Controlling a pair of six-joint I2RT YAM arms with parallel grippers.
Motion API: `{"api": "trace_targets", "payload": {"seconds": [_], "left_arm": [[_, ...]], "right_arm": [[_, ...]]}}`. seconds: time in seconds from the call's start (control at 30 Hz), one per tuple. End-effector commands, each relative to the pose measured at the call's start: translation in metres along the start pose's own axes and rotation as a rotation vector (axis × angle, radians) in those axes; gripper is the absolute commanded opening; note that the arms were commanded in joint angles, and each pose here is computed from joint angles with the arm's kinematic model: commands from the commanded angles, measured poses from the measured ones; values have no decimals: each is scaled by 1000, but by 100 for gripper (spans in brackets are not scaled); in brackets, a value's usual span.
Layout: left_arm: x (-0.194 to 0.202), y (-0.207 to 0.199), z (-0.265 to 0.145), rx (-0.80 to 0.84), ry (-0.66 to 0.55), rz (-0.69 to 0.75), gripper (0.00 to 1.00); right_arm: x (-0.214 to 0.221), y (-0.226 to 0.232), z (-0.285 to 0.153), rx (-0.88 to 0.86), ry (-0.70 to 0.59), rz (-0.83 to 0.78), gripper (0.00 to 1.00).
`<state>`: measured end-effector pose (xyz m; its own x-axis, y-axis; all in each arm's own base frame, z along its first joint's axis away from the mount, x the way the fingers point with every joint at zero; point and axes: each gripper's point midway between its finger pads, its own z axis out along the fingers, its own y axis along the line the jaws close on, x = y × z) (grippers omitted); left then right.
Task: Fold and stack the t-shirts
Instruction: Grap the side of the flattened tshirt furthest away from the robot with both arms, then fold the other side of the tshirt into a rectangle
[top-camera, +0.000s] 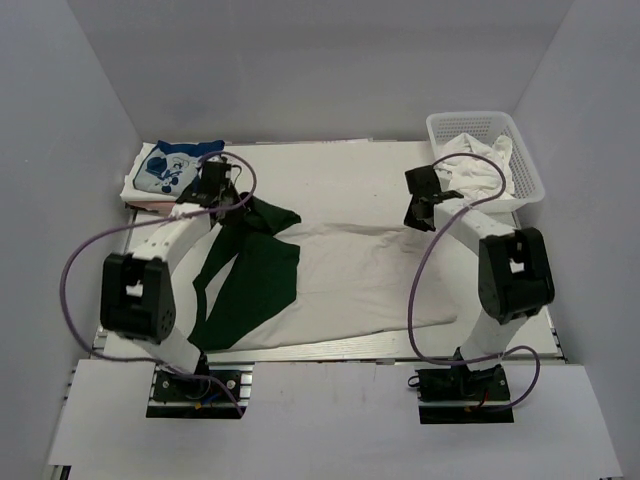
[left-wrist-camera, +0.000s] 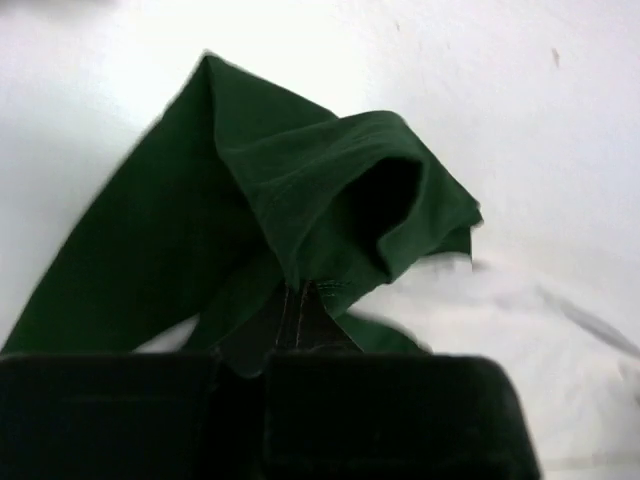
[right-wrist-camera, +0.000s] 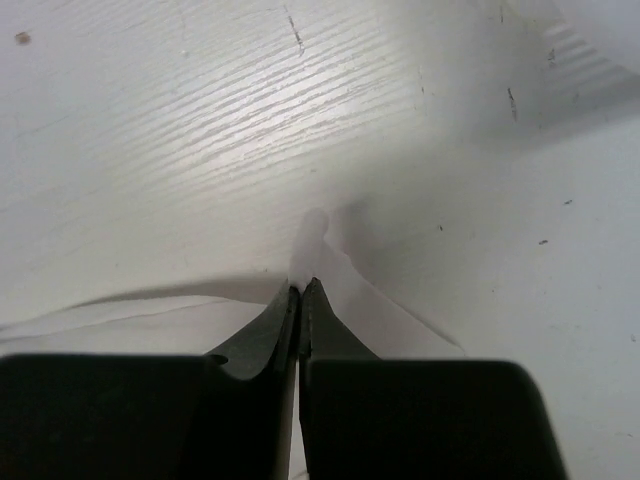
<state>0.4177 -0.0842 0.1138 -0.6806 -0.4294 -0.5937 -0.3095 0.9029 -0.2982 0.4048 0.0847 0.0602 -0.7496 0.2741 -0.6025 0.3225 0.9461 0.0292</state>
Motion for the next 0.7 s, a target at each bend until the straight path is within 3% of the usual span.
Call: {"api": "trace_targets", "payload": {"seconds": [0.0,0.07,0.2,0.27,0.4,0.67], "left_arm": [[1,-11,-47,140,-63,-37,0],[34,-2,-59,148,8,-54,0],[68,11,-104,236,6,-115,0],[62,14,-135,261,-56,-156,0],[75,31,-167,241,-64,-183,0],[110,52,-191,209,12,-200,0]], "right_arm": [[-9,6,-18,-85,-73,-40,0],[-11,3,-28,-101,-105,-36,0],[-12,-4,-44,-112,-136,-35,0],[-16,-5,-53,-121,-153,-32,0],[-30,-8,-76,-148,-216,-12,0],[-20,-19,-87,-152,-222,-19,0]]}}
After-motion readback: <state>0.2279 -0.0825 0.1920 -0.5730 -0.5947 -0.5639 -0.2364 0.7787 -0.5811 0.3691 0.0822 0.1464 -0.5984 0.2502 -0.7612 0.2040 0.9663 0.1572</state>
